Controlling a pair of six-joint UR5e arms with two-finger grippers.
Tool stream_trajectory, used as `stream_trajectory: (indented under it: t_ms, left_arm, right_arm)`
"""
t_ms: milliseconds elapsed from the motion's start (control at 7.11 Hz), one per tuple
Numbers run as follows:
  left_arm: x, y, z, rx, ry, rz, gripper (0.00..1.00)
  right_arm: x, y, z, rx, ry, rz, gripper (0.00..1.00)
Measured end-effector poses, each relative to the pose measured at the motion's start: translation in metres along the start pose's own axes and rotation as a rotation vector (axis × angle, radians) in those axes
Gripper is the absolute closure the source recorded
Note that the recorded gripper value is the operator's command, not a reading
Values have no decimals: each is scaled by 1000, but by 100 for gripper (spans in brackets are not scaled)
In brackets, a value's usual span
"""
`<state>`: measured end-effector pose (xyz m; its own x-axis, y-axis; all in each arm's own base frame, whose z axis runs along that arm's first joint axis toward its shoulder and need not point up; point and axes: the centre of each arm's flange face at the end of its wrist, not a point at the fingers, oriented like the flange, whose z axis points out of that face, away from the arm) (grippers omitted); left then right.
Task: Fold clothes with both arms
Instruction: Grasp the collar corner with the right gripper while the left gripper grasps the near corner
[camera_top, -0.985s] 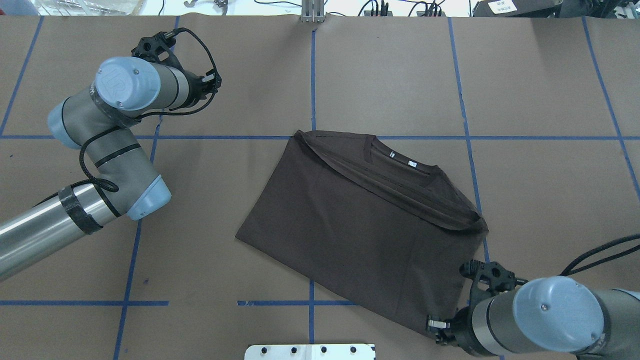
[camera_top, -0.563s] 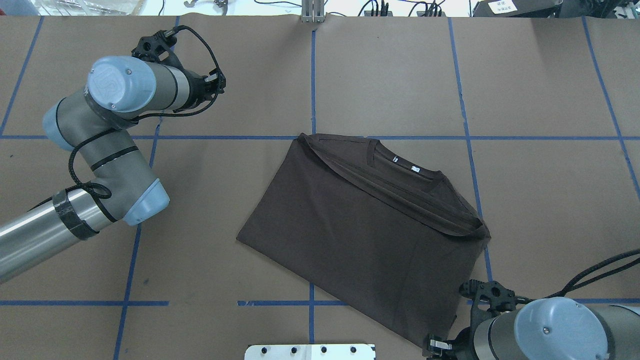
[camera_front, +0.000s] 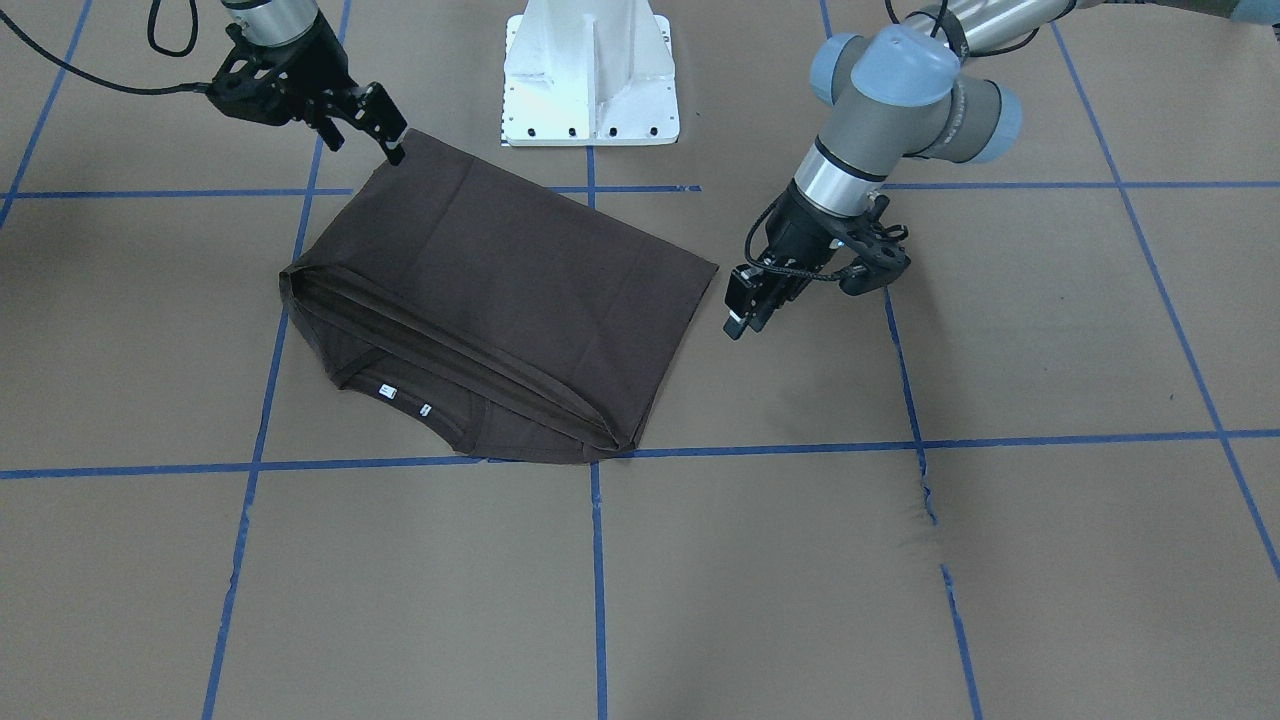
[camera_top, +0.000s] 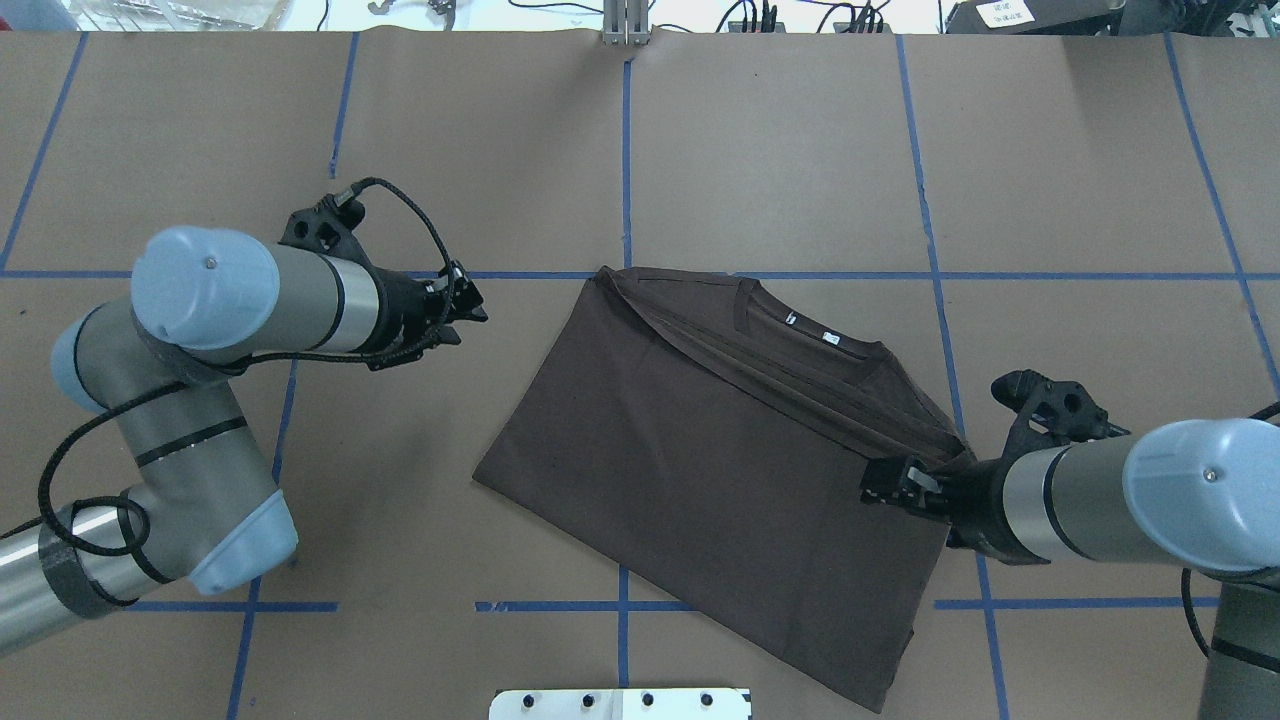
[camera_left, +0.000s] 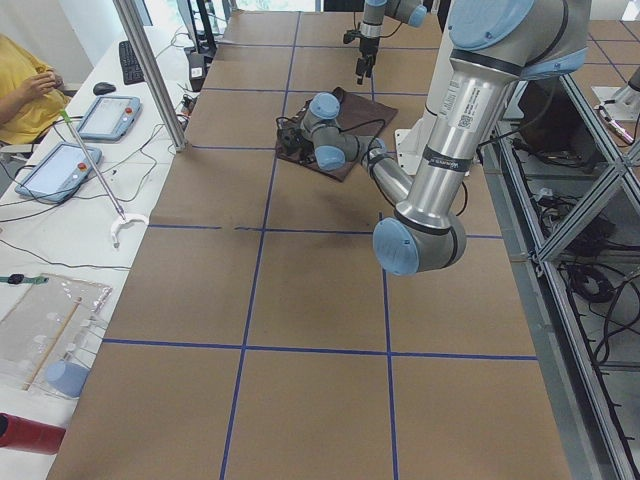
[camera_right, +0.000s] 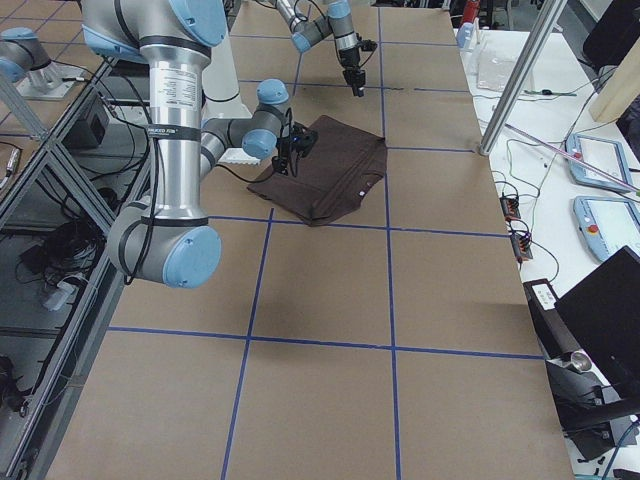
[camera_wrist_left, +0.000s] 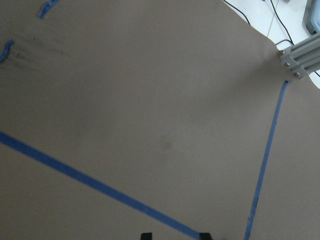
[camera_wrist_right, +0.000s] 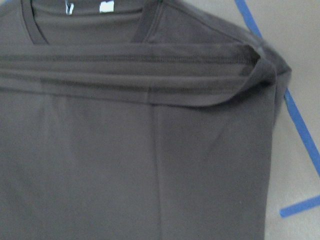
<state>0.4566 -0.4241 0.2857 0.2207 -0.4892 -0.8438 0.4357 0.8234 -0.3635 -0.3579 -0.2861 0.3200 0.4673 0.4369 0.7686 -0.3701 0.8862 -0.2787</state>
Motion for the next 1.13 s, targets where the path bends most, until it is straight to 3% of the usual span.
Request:
stream_trajectory:
  t_ms: [281, 422, 844, 1126]
  left_arm:
    - [-19, 40, 20, -40, -99, -44, 49]
    - [-24, 54, 27, -49, -137, -63, 49]
    - [-37, 87, 42, -65, -223, -101, 49]
    - [-40, 99, 47, -76, -242, -97, 50]
  right_arm:
    - [-32, -49, 25, 85, -13, -11, 0]
    - [-38, -61, 30, 103, -11, -18, 0]
    - [-40, -68, 36, 116, -3, -22, 0]
    - [-40, -69, 37, 119, -3, -22, 0]
